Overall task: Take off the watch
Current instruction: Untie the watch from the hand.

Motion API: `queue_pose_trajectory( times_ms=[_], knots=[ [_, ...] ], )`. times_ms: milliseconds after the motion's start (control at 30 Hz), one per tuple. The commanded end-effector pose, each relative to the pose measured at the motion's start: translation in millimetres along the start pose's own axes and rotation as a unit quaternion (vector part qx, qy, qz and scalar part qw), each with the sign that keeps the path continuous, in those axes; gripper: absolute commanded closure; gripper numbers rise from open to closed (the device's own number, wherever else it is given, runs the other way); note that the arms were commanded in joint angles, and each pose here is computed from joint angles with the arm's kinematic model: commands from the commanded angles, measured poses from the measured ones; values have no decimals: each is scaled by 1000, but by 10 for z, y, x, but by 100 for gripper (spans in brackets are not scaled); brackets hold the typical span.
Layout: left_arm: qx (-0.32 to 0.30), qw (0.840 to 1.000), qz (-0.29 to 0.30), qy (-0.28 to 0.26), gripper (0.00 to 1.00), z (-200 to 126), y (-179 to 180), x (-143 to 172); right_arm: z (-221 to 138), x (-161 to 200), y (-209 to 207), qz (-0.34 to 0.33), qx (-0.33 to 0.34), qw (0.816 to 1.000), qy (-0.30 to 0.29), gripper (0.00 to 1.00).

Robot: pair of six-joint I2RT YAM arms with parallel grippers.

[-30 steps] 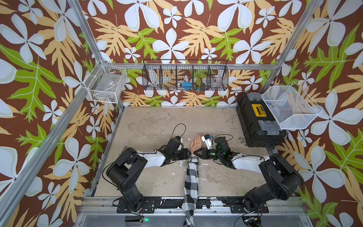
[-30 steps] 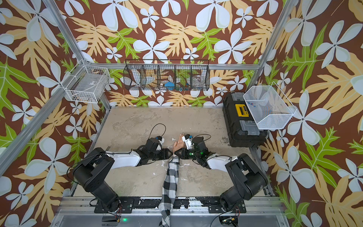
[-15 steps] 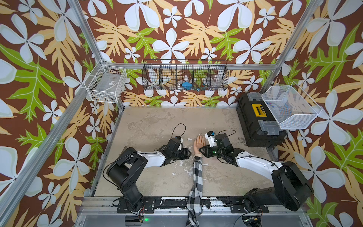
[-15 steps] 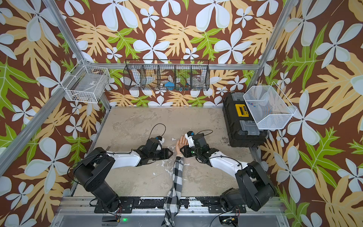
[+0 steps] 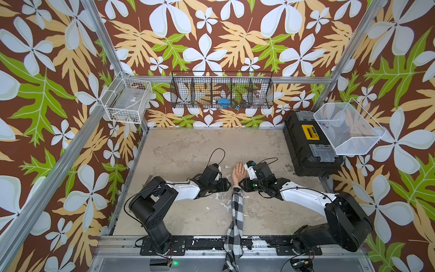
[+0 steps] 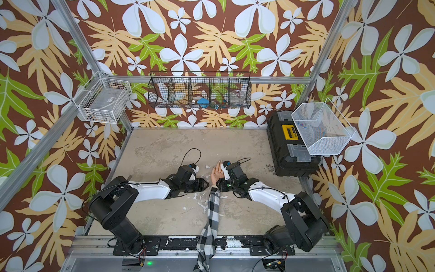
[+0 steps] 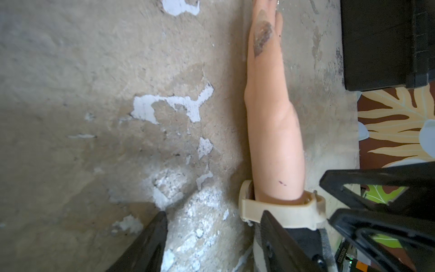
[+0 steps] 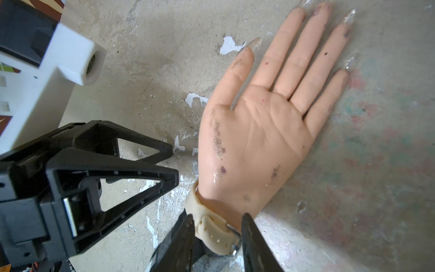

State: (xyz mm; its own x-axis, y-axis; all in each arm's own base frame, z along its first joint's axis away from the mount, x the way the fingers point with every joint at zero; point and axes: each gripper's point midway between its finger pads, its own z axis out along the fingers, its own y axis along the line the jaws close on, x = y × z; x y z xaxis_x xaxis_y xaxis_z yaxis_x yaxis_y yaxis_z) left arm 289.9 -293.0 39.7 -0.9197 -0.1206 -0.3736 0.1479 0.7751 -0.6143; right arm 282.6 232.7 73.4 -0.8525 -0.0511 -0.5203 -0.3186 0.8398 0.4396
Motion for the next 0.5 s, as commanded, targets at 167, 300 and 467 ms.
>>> queue_pose_trajectory(
  times_ms=[167,300,467],
  knots=[
    [0,1000,-2,10,35,15,-39,47,-2,7,-12,5,5,1000,-3,65],
    [0,1000,-4,10,35,18,-45,38,0,13,1,4,2,1000,-3,65],
    [7,1000,-3,8,35,19,-105,5,8,41,7,5,-1,1000,0,66]
  ],
)
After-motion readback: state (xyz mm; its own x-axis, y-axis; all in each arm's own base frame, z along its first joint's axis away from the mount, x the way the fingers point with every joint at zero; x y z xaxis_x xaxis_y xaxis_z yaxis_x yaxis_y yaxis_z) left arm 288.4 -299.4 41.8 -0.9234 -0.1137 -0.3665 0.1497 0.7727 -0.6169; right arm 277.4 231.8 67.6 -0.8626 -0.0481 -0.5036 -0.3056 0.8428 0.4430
